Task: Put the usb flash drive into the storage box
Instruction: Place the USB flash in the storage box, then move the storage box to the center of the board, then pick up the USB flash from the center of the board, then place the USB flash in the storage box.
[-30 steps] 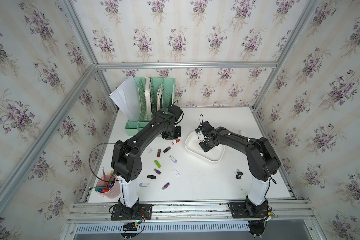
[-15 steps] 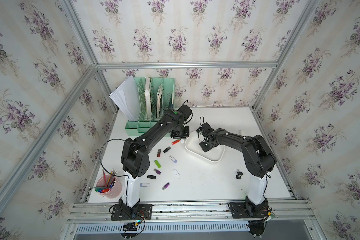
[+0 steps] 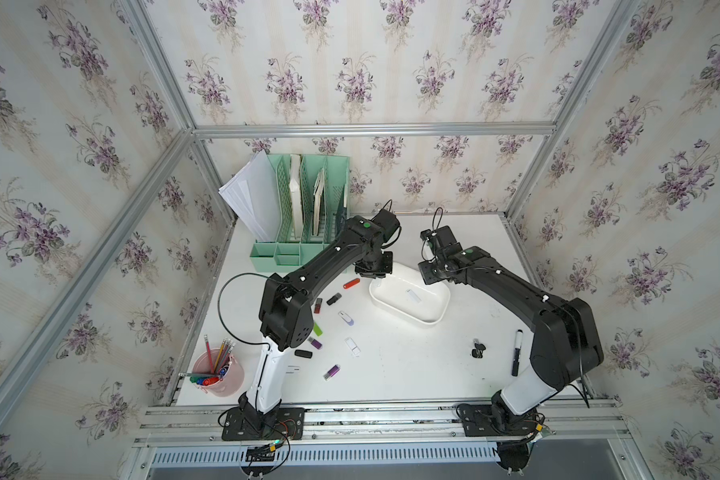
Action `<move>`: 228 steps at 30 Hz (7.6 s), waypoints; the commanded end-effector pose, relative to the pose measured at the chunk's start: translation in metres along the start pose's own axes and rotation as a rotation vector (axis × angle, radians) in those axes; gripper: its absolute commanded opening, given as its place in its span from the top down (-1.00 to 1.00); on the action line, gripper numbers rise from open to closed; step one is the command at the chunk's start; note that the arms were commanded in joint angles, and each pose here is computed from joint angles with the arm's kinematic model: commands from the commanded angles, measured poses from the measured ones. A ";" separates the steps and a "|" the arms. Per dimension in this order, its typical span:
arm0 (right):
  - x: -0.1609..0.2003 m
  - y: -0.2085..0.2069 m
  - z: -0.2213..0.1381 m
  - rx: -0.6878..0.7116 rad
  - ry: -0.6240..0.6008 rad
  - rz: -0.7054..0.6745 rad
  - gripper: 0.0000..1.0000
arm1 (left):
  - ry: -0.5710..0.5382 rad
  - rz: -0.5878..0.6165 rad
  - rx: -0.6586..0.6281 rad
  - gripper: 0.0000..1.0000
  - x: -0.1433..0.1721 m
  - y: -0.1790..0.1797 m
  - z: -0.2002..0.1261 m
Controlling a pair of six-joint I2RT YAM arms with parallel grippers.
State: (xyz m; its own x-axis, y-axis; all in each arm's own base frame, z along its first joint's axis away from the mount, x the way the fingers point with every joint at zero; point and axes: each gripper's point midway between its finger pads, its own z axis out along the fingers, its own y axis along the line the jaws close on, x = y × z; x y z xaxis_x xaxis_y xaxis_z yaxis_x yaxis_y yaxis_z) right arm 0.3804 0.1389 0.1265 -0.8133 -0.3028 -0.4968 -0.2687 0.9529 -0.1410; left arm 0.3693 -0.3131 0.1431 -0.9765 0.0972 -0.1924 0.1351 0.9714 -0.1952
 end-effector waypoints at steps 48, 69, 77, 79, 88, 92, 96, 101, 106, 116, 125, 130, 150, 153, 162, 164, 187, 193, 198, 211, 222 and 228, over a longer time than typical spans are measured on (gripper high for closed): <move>0.129 -0.034 0.019 -0.041 0.251 0.419 -0.27 | 0.073 0.100 0.018 -0.05 -0.006 -0.044 0.090; 0.077 -0.019 -0.032 -0.040 0.101 0.368 -0.29 | 0.064 -0.252 -0.249 -0.61 0.057 0.202 -0.024; 0.058 0.096 -0.059 -0.283 0.025 0.018 -0.34 | 0.100 -0.367 -0.234 -0.60 0.073 0.246 0.004; 0.062 0.123 -0.059 -0.322 0.034 -0.055 -0.34 | 0.108 -0.394 -0.218 -0.60 0.073 0.252 0.011; 0.079 0.218 -0.063 -0.457 0.013 -0.322 -0.31 | 0.122 -0.449 -0.190 -0.55 0.068 0.271 0.032; 0.088 0.249 -0.061 -0.480 0.015 -0.415 -0.30 | 0.117 -0.455 -0.186 -0.48 0.064 0.277 0.036; 0.097 0.263 -0.051 -0.473 0.032 -0.474 -0.28 | 0.120 -0.449 -0.199 -0.45 0.060 0.282 0.040; 0.100 0.273 -0.048 -0.478 0.034 -0.494 -0.26 | 0.122 -0.441 -0.209 -0.35 0.055 0.285 0.047; 0.103 0.283 -0.046 -0.480 0.042 -0.523 -0.25 | 0.126 -0.437 -0.228 -0.25 0.053 0.291 0.052; 0.111 0.290 -0.038 -0.475 0.062 -0.551 -0.24 | 0.141 -0.432 -0.240 0.03 0.055 0.294 0.059; 0.121 0.291 -0.026 -0.458 0.110 -0.561 -0.26 | 0.160 -0.422 -0.245 0.23 0.060 0.296 0.063; 0.126 0.289 -0.018 -0.432 0.144 -0.561 -0.28 | 0.165 -0.418 -0.244 0.37 0.061 0.296 0.065; 0.139 0.296 -0.003 -0.406 0.225 -0.566 -0.05 | 0.174 -0.414 -0.231 0.56 0.064 0.294 0.068; 0.140 0.299 -0.003 -0.409 0.226 -0.569 -0.01 | 0.173 -0.412 -0.231 0.57 0.065 0.294 0.068; 0.142 0.305 -0.002 -0.419 0.231 -0.578 0.08 | 0.168 -0.411 -0.228 0.57 0.065 0.293 0.065; 0.143 0.306 -0.001 -0.419 0.232 -0.579 0.13 | 0.169 -0.410 -0.228 0.58 0.065 0.293 0.065; 0.113 0.301 -0.031 -0.419 0.140 -0.540 0.65 | 0.147 -0.396 -0.224 0.61 0.064 0.289 0.046; 0.074 0.275 -0.052 -0.370 0.074 -0.494 0.66 | 0.135 -0.398 -0.209 0.61 0.063 0.284 0.032; 0.033 0.228 -0.060 -0.303 0.021 -0.420 0.66 | 0.101 -0.388 -0.185 0.61 0.057 0.272 0.012; 0.011 0.115 0.001 -0.133 0.069 -0.265 0.67 | -0.011 -0.221 -0.122 0.60 0.006 0.175 -0.043; 0.036 0.088 0.038 -0.024 0.143 -0.300 0.68 | -0.037 -0.080 -0.035 0.58 -0.016 0.088 -0.048; 0.046 0.078 0.049 0.019 0.165 -0.304 0.70 | -0.037 -0.042 -0.011 0.58 -0.020 0.063 -0.043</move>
State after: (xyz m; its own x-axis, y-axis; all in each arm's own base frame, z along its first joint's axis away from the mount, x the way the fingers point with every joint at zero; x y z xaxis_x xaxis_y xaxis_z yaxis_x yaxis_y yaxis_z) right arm 0.3427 0.2059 0.0537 -0.7726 -0.5675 -0.2848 -0.5146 0.8224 -0.2426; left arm 0.3954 -0.2392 0.1771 -0.9693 0.0421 -0.2422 0.0907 0.9770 -0.1930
